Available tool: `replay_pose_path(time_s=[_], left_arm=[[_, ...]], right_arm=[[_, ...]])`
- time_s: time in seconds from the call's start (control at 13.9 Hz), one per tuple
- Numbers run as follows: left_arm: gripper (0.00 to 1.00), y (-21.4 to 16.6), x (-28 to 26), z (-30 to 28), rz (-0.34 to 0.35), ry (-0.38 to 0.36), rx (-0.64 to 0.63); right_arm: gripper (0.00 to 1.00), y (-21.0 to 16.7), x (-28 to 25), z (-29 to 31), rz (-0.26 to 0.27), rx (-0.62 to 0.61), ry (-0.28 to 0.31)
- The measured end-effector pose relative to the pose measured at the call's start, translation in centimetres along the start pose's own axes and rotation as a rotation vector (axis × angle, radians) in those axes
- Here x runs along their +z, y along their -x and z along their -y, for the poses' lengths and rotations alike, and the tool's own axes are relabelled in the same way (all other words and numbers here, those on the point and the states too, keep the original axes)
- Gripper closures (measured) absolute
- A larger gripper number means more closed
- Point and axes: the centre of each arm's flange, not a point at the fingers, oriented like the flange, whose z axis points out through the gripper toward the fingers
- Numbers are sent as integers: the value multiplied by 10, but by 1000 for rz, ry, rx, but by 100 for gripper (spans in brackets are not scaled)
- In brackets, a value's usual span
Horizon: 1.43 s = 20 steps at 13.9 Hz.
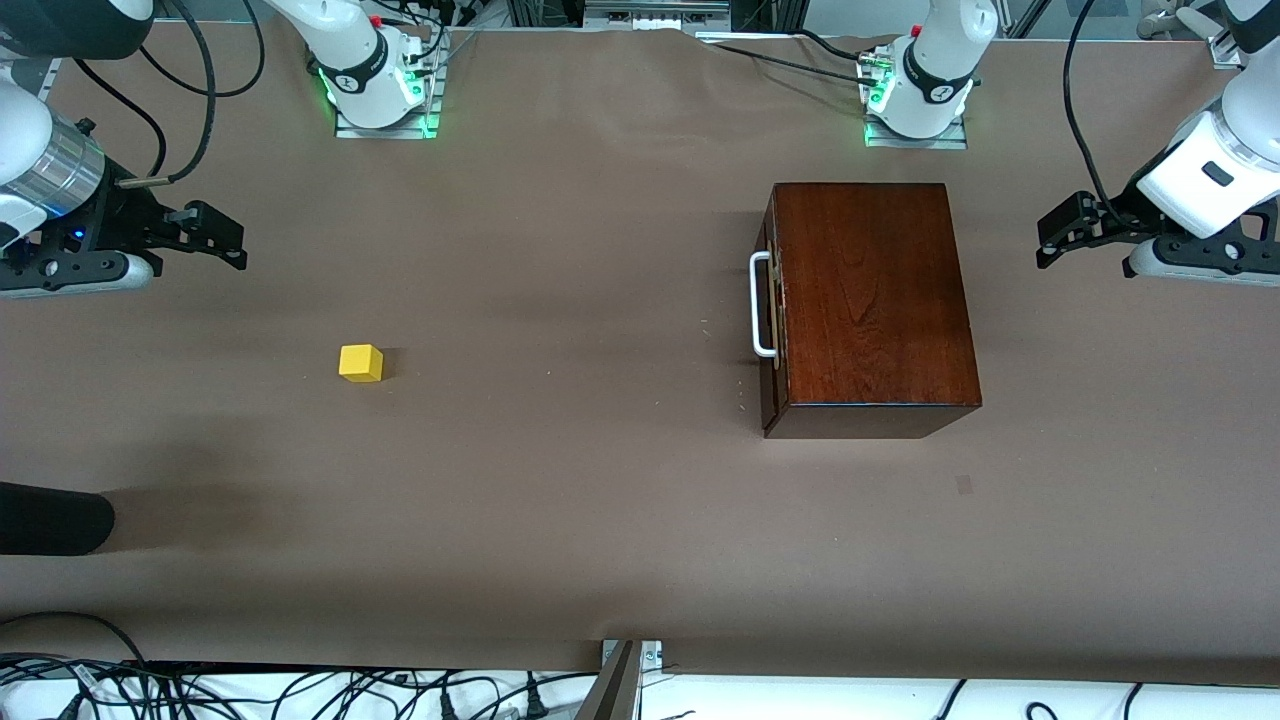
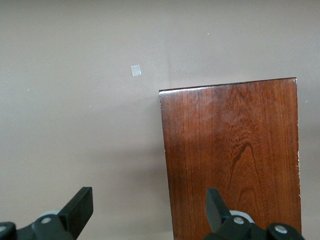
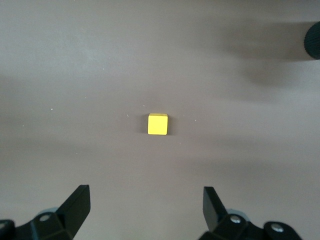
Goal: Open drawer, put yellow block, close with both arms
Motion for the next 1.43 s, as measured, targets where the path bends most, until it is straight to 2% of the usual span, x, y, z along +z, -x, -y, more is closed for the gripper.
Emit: replay_pose_path(time_s=[1.15, 1.29, 1.43], left_arm=[[0, -5, 0, -20, 2, 1, 35], [0, -5, 8, -39, 45, 0, 71], [0, 0, 24, -63, 129, -4, 107]], right_arm=[[0, 0, 0, 0, 0, 0, 0], [0, 0, 0, 0, 0, 1, 0], [0, 0, 0, 0, 0, 1, 0]])
